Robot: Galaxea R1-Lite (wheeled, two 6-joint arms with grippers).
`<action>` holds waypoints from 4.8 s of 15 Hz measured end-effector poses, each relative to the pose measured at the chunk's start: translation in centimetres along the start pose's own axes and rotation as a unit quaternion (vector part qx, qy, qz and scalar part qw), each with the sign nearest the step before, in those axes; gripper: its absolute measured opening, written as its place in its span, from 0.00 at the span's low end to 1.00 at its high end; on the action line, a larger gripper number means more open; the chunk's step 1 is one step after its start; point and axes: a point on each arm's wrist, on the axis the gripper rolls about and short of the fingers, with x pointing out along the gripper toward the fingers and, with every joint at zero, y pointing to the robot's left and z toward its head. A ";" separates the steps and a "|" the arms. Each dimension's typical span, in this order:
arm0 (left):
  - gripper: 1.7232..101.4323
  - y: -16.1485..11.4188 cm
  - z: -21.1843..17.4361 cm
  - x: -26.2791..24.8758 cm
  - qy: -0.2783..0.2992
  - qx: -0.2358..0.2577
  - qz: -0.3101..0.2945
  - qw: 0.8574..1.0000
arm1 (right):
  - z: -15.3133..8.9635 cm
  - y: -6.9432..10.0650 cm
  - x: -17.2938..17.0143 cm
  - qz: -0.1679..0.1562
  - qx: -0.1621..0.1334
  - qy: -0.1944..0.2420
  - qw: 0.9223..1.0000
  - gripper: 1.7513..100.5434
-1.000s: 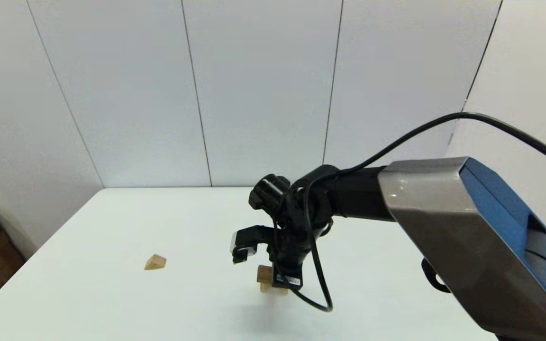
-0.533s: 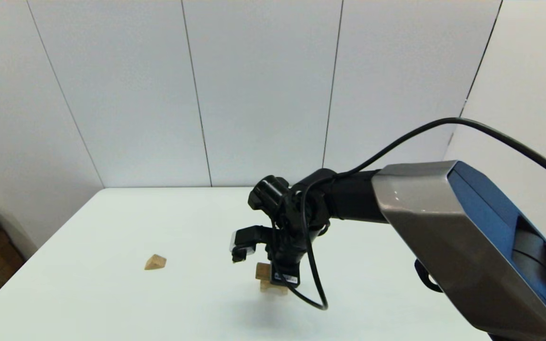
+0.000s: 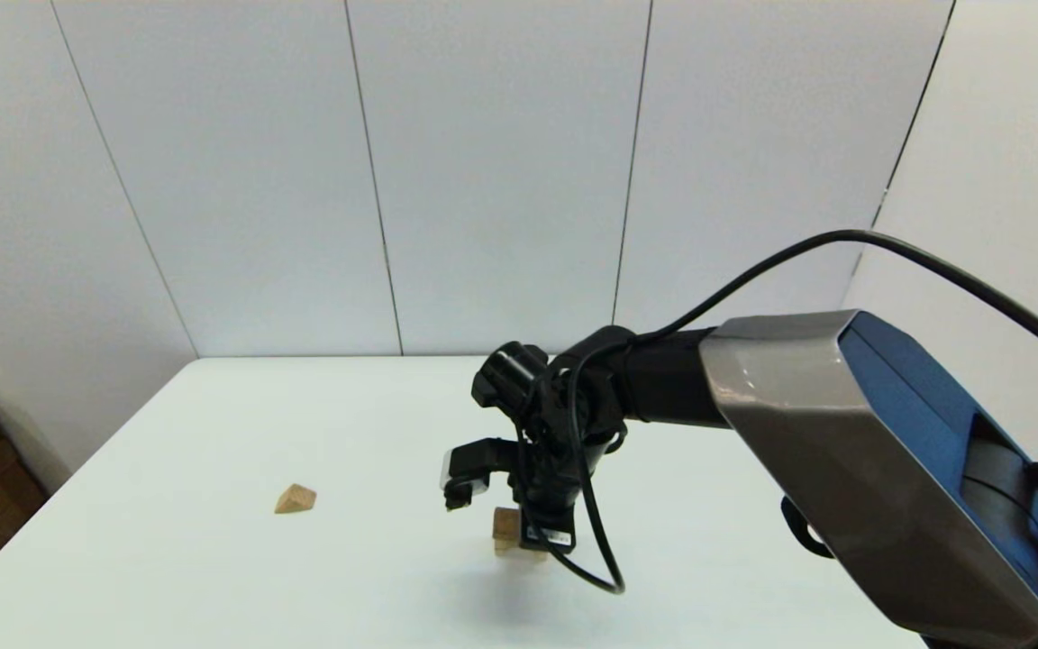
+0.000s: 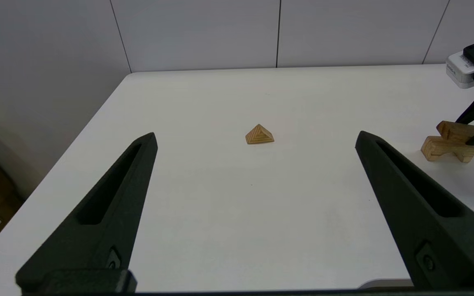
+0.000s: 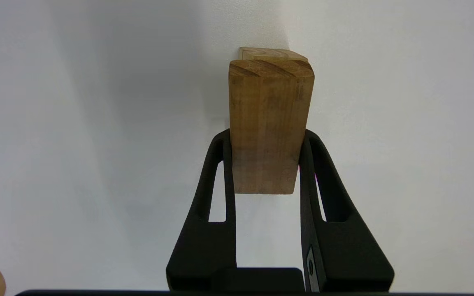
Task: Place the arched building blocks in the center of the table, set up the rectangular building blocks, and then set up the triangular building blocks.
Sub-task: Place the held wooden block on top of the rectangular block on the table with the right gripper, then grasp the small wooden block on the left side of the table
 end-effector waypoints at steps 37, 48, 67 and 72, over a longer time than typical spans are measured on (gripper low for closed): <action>0.96 0.0 0.0 0.0 0.000 0.000 0.000 1.000 | -0.2 -0.5 0.4 -0.019 0.002 0.006 1.000 0.23; 0.96 0.0 0.0 0.0 0.000 0.000 0.000 1.000 | 0.1 -0.1 0.5 -0.011 -0.001 0.006 1.000 0.23; 0.96 0.0 0.0 0.0 0.000 0.000 0.000 1.000 | -0.1 -0.3 0.7 -0.015 0.001 0.009 1.000 0.37; 0.96 0.0 0.0 0.0 0.000 0.000 0.000 1.000 | -0.1 -0.4 0.7 -0.016 0.002 0.009 1.000 0.66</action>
